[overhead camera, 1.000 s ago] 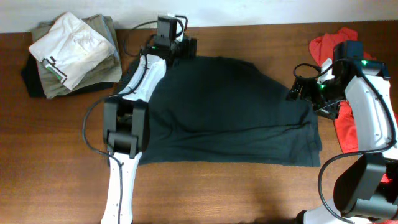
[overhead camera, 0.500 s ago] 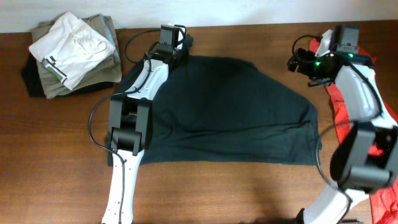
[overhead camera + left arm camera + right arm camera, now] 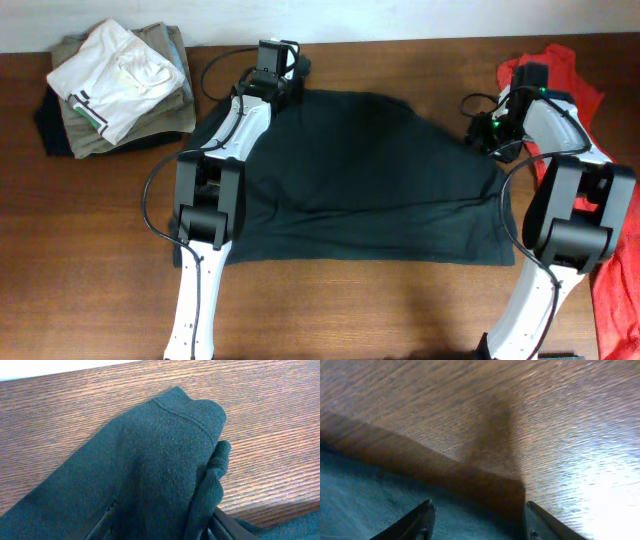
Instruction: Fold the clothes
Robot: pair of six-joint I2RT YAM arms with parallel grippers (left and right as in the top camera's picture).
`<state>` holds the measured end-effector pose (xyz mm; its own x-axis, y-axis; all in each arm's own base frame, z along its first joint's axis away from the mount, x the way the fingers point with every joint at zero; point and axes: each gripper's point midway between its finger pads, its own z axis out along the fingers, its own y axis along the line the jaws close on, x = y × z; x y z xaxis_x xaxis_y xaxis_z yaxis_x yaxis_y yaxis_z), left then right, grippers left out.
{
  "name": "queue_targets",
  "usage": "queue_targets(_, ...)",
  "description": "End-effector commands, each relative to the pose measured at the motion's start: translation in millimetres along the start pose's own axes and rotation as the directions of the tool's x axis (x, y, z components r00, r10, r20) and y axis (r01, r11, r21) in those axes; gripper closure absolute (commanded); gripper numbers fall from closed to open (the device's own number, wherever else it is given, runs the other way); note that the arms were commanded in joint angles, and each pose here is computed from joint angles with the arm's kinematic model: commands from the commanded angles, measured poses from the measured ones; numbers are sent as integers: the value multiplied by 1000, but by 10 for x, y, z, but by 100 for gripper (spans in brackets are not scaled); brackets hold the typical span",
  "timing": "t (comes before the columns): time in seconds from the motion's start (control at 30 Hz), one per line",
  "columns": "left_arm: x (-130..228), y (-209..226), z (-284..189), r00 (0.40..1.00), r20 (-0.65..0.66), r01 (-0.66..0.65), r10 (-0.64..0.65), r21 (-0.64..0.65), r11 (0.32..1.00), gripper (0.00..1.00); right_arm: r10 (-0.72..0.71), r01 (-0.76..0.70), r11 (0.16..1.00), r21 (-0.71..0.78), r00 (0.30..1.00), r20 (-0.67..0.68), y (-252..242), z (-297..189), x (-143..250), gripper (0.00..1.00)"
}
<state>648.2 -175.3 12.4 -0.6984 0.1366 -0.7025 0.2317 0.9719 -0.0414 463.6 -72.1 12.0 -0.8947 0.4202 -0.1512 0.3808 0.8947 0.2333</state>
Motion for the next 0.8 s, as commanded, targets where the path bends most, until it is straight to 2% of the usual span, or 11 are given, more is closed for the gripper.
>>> queue_targets(0.0, 5, 46, 53, 1000, 10, 6, -6, -12, 1000, 48, -5, 5, 999, -44, 1000, -6, 111, 27, -15, 54)
queue_targets(0.03, -39, 43, 42, 1000, 25, 6, -6, -11, 1000, 49, -14, 13, 999, -45, 1000, -8, 147, 34, -3, 65)
queue_targets(0.07, -88, 37, 21, 999, 36, 6, -5, -8, 1000, 53, -24, 23, 999, -29, 1000, -3, 165, 44, -1, 91)
queue_targets(0.1, -143, 35, -12, 999, 47, 5, -5, -8, 1000, 63, -28, 28, 1000, -13, 1000, 3, 155, 48, -12, 96)
queue_targets(0.17, -437, 18, -287, 996, 94, 5, -5, -6, 1000, 86, -22, 22, 1000, -2, 1000, 8, 111, 42, -27, 96)
queue_targets(0.23, -760, 23, -795, 993, 114, 6, -5, -11, 1000, 91, -15, 15, 1000, -2, 1000, 16, 84, 2, -49, 96)
queue_targets(0.33, -757, 88, -1429, 997, 9, -75, 76, -29, 997, 96, 27, -28, 999, 17, 998, 56, 18, -280, -101, 96)
queue_targets(0.47, -173, 215, -1621, 968, -245, -73, 58, -54, 996, 92, 54, -54, 998, 28, 998, 11, 11, -396, 43, 96)
queue_targets(0.5, 84, 226, -1701, 936, -349, -74, 52, -50, 996, 87, 70, -70, 997, 29, 998, 4, 20, -463, 78, 96)
queue_targets(0.63, 736, 330, -2072, 792, -607, -35, -55, -136, 990, 86, 93, -92, 995, 41, 995, -32, 68, -984, 358, 96)
queue_targets(0.77, 1174, 323, -2327, 651, -757, -51, -66, -131, 990, 81, 104, -71, 987, 141, 965, -241, -69, -1269, 998, 96)
